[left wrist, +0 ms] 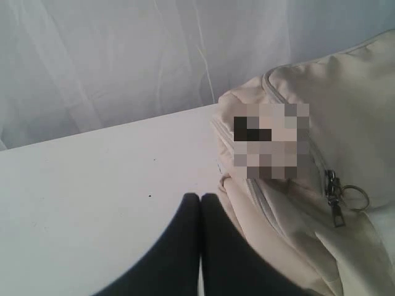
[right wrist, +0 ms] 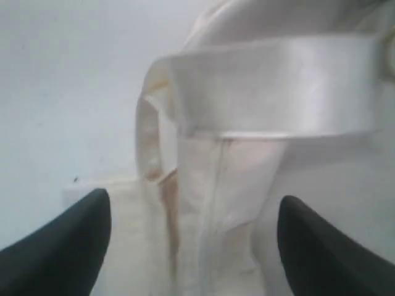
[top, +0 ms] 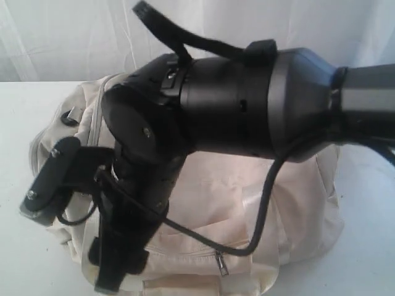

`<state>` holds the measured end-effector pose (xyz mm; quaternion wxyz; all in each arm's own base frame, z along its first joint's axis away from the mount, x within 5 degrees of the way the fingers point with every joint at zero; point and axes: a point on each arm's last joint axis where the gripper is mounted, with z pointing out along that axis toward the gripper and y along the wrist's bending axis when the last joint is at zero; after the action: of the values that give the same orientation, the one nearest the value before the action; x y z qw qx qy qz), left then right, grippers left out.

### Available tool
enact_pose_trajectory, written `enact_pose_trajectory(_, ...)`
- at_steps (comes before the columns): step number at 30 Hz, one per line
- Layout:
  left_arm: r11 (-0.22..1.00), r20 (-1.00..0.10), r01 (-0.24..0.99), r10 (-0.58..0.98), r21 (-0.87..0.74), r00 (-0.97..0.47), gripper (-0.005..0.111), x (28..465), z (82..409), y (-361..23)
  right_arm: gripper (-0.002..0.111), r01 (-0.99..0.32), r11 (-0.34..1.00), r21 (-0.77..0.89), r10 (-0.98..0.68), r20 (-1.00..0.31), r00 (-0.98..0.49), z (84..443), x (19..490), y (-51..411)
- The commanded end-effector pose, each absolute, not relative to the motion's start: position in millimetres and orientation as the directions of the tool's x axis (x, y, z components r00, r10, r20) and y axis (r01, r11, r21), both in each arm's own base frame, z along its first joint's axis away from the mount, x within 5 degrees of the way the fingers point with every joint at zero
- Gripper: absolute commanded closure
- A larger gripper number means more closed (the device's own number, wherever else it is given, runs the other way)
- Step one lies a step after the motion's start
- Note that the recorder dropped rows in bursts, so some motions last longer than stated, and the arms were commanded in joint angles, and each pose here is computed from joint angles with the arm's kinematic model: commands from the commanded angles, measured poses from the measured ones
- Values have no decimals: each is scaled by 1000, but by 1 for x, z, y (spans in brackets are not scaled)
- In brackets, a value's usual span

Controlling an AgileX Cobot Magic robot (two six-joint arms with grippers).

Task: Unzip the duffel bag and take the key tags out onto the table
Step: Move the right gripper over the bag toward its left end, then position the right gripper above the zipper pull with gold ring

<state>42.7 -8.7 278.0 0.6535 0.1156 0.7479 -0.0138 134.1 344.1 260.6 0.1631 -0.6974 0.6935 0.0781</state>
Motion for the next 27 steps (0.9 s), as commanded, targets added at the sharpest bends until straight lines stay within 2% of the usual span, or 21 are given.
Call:
enact_pose_trajectory(1, 973, -983, 195, 148, 126, -105, 107, 42, 277, -9, 38, -959, 136, -250, -811, -584, 37, 285, 149, 364)
enact_pose_trajectory(3, 973, -983, 195, 148, 126, -105, 107, 42, 277, -9, 38, -938, 217, -269, -764, -645, 9, 280, 157, 373)
enact_pose_trajectory(6, 973, -984, 194, 143, 121, -106, 107, 42, 277, -9, 50, -898, 280, -339, -792, -611, -16, 260, 171, 379)
enact_pose_trajectory(9, 973, -984, 194, 143, 121, -106, 107, 42, 277, -9, 49, -894, 329, -305, -796, -598, -88, 245, 183, 381)
enact_pose_trajectory(14, 973, -984, 194, 143, 121, -106, 107, 42, 277, -9, 49, -889, 411, -200, -743, -639, -199, 246, 192, 378)
enact_pose_trajectory(21, 973, -984, 194, 143, 121, -106, 107, 42, 277, -9, 49, -904, 399, -152, -739, -638, -219, 245, 191, 378)
enact_pose_trajectory(27, 974, -984, 195, 142, 119, -104, 107, 42, 277, -9, 49, -909, 392, -139, -758, -609, -234, 228, 192, 383)
